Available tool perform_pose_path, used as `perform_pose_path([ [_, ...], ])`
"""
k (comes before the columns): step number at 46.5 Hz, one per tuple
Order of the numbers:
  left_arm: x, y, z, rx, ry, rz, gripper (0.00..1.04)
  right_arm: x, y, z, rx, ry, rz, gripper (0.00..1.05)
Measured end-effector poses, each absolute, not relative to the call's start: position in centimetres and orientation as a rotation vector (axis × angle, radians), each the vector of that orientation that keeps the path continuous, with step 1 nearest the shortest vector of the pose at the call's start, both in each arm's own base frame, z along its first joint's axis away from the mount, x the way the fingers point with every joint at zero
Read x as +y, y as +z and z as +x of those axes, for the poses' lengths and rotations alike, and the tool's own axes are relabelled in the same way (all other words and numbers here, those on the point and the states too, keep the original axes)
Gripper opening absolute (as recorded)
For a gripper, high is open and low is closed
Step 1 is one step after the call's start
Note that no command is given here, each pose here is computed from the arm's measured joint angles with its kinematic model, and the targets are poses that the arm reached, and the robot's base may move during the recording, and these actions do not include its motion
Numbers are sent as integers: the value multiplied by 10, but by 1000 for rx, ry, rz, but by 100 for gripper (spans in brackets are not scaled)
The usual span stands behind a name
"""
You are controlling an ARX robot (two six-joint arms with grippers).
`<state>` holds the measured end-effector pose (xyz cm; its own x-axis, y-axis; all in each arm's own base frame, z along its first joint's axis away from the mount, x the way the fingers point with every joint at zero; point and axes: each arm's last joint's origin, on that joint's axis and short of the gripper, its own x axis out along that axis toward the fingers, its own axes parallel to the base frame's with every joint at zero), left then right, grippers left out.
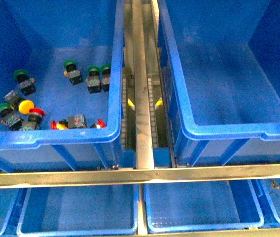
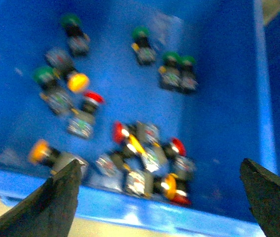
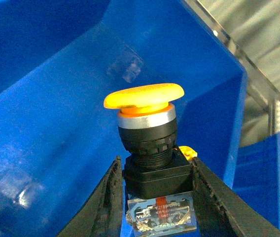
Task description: Pick red and yellow buttons and place in box
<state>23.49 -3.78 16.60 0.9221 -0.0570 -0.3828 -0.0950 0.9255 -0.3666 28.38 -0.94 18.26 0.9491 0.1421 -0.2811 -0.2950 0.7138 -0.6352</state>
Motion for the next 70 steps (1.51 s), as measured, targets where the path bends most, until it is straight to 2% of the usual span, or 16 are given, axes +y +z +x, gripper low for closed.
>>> perform_pose_path([
  [4, -22, 154, 211, 182, 17, -229, 77, -10, 184, 274, 227, 199, -679, 31],
  [6, -19, 154, 201, 127, 12, -170, 72, -10, 184, 271, 231, 186, -664, 31],
  [10, -14, 162, 175, 19, -9, -74, 52, -7, 180, 261, 255, 169, -618, 31],
  [20, 0, 163, 154, 13, 4, -19, 4, -5, 178, 252, 279, 161, -578, 31],
  [21, 0, 164, 153, 12, 4, -20, 1, -4, 178, 251, 277, 163, -577, 31],
  [56, 0, 173, 123, -20, -2, -11, 2, -2, 178, 247, 278, 143, -571, 31],
  [70, 0, 173, 114, -20, -2, -11, 2, 9, 172, 249, 283, 181, -561, 31],
])
